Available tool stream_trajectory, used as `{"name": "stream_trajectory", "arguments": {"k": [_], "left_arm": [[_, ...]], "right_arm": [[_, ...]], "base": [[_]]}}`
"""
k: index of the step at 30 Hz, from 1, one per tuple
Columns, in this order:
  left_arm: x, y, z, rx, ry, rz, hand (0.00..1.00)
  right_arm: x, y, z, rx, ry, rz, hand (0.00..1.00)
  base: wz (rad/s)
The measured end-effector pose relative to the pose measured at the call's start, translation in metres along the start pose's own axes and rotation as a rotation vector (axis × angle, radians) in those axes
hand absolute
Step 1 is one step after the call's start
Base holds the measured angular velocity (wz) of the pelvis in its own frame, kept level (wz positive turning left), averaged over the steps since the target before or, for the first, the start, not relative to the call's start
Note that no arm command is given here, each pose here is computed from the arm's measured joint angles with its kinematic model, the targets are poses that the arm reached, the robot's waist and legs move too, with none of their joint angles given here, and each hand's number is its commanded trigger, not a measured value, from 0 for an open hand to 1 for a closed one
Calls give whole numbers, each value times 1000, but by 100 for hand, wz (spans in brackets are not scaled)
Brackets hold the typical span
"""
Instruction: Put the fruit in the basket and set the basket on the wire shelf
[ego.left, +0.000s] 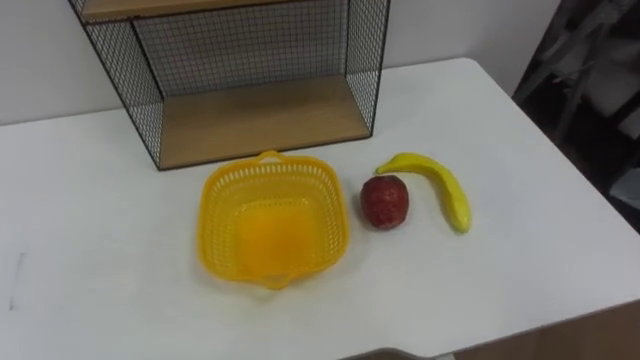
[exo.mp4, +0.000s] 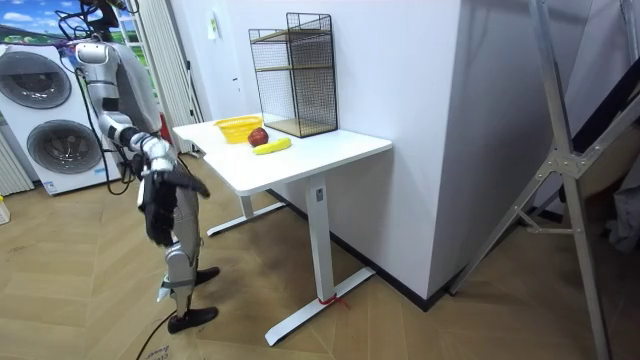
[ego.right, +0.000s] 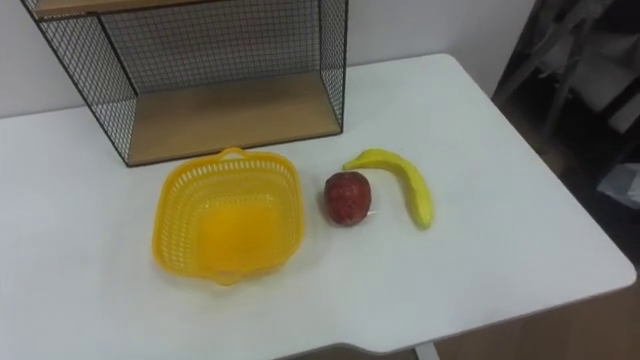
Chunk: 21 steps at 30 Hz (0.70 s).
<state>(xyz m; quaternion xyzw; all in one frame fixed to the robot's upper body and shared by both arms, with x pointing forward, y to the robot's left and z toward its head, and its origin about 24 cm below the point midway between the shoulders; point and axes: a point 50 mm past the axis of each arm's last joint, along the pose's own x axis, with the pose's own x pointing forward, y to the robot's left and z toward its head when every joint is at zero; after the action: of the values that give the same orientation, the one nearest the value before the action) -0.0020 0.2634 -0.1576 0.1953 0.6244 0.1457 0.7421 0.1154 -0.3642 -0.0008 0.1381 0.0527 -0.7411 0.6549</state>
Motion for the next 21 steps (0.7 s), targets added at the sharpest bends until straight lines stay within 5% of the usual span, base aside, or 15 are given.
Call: {"name": "stream_trajectory", "arguments": {"k": [7, 21], "left_arm": [[0, -6, 12, 65, -67, -18, 0], [-2, -19, 14, 164, -89, -144, 0]], "right_arm": [[-45, 41, 28, -80, -336, 295, 0], [-115, 84, -8, -296, -317, 1034, 0]], "base": [[-5], [-2]]}}
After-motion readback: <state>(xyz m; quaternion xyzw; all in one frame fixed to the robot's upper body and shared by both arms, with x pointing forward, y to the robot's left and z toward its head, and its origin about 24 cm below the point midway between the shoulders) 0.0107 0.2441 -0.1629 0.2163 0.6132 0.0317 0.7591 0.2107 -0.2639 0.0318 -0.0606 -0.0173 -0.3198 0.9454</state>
